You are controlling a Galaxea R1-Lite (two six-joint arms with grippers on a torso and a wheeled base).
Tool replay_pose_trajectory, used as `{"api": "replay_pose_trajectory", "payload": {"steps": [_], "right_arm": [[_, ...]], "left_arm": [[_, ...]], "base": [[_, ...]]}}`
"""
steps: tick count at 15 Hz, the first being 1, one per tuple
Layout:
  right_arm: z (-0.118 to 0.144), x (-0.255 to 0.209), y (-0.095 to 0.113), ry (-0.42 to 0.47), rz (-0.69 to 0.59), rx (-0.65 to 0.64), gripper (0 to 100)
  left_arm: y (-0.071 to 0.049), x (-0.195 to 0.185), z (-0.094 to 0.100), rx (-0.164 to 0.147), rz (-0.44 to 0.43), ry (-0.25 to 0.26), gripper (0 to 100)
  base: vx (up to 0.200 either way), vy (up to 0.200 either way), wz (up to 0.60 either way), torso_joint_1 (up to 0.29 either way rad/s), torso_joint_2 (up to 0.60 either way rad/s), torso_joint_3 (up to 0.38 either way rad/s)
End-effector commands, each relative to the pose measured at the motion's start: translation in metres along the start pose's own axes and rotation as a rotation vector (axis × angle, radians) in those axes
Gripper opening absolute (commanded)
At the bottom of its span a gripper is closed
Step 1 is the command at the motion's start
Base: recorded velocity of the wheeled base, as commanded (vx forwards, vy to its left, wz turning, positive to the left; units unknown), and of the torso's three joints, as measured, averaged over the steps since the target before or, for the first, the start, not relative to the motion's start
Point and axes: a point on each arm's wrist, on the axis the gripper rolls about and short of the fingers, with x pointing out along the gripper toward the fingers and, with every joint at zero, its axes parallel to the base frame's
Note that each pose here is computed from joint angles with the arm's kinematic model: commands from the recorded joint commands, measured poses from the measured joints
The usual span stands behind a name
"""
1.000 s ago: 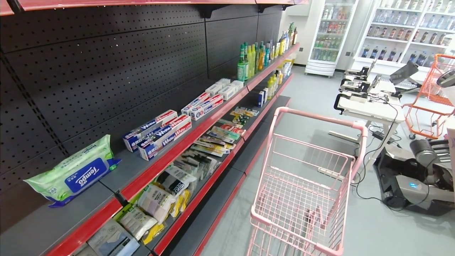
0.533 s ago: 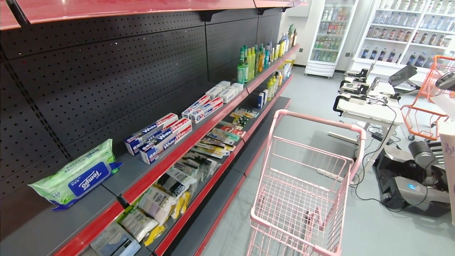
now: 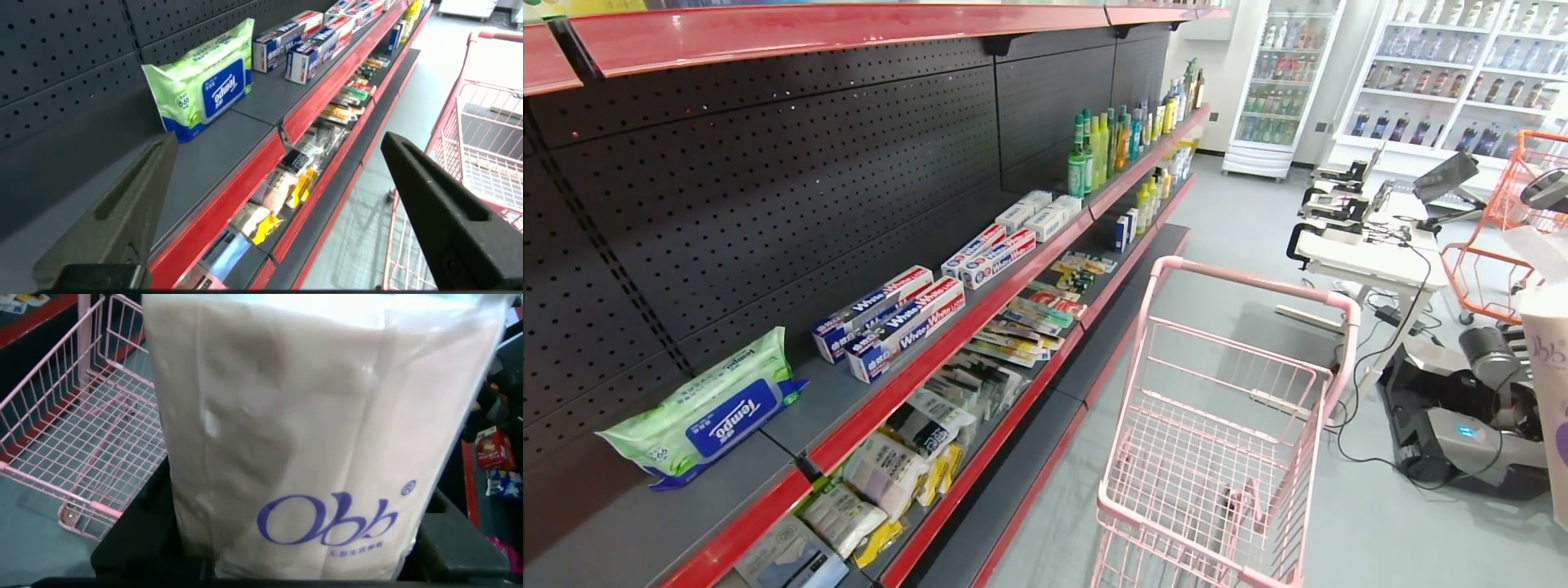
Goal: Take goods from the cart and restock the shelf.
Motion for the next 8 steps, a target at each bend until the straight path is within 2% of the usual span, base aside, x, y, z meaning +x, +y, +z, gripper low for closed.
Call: {"api": "replay_pose_trajectory", "payload": {"steps": [1,3,8], "right_arm": [[-0.0042,0.0054,0.0027,0.028,0.008,-0.007,0],[-0.0074,0.0047,0.0036,0.034,0.005,-0.009,0],[-0.0093,0.0050,0.0044,0.039,0.009,-0.008,0]], "left_arm": [[0.0000,0.0001,0.0001,0.000,0.001,0.001,100],[0.0000,0.0001,0.0001,0.000,-0.001,0.001,100],[0.0000,0.0001,0.0001,0.000,-0.001,0.001,100]], "base": [[0.000,0.000,0.00,0.076,-0.15,-0.085],[0.000,0.000,0.00,0.031,-0.07,-0.038],[0.000,0.000,0.60,0.004,0.00,0.001]]}}
